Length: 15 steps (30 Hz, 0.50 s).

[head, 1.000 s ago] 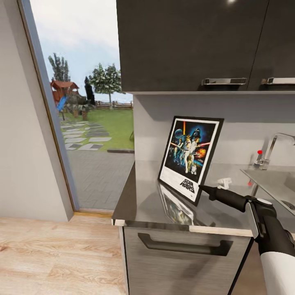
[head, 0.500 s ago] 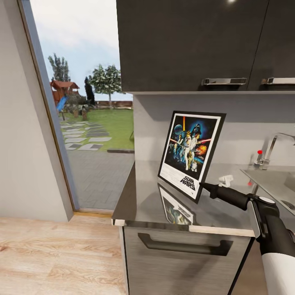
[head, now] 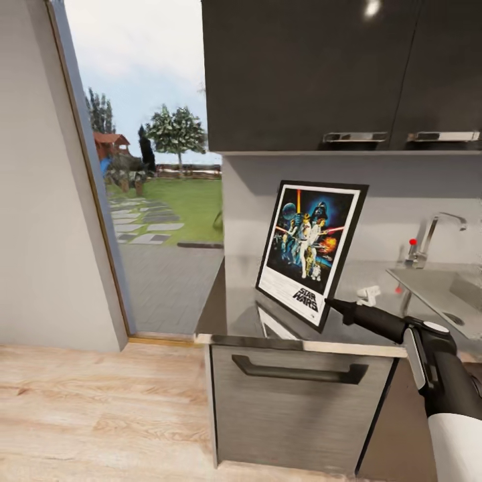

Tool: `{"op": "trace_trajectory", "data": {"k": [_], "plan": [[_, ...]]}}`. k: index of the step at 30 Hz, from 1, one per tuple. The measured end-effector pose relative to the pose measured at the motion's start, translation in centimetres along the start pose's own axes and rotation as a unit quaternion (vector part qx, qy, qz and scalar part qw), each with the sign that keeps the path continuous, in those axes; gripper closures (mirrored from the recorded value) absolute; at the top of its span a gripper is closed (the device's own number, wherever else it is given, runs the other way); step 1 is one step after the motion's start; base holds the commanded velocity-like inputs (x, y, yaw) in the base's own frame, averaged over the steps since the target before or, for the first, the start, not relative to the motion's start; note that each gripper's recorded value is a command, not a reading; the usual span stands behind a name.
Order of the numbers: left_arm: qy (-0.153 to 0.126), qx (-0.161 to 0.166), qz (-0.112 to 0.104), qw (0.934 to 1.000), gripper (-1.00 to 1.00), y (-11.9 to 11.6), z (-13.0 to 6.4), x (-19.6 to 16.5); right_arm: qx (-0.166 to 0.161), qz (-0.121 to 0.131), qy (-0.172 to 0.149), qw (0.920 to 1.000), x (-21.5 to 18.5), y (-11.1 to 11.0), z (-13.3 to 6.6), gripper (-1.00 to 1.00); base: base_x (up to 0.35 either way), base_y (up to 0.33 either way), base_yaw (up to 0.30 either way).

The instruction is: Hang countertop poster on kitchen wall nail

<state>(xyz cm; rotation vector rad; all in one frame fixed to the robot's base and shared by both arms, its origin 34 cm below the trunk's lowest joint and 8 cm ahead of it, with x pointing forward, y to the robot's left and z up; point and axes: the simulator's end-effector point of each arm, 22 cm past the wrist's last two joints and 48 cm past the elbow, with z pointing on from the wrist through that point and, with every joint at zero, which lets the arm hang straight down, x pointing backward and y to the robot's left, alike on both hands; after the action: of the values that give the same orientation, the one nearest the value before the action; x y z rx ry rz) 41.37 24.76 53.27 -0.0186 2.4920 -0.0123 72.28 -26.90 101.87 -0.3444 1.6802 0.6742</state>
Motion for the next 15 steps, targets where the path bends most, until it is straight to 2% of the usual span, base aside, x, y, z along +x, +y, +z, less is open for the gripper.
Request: {"op": "trace_trajectory", "data": {"k": [2,9,15], "plan": [[0.0,0.0,0.0,1.0,-1.0,0.01,0.0,0.0,-0.015,0.0,0.0,0.9999,0.02,0.66,-0.02,1.0,-0.279,0.174,0.0],[0.0,-0.001,0.0,1.0,-1.0,0.09,0.0,-0.01,-0.026,0.0,0.0,0.9997,0.05,1.14,-0.05,1.0,-0.248,0.205,0.0],[0.0,-0.001,0.001,1.0,-1.0,0.12,-0.02,-0.01,-0.027,-0.001,0.0,0.9996,0.03,1.2,-0.07,1.0,-0.102,0.096,0.0]]}}
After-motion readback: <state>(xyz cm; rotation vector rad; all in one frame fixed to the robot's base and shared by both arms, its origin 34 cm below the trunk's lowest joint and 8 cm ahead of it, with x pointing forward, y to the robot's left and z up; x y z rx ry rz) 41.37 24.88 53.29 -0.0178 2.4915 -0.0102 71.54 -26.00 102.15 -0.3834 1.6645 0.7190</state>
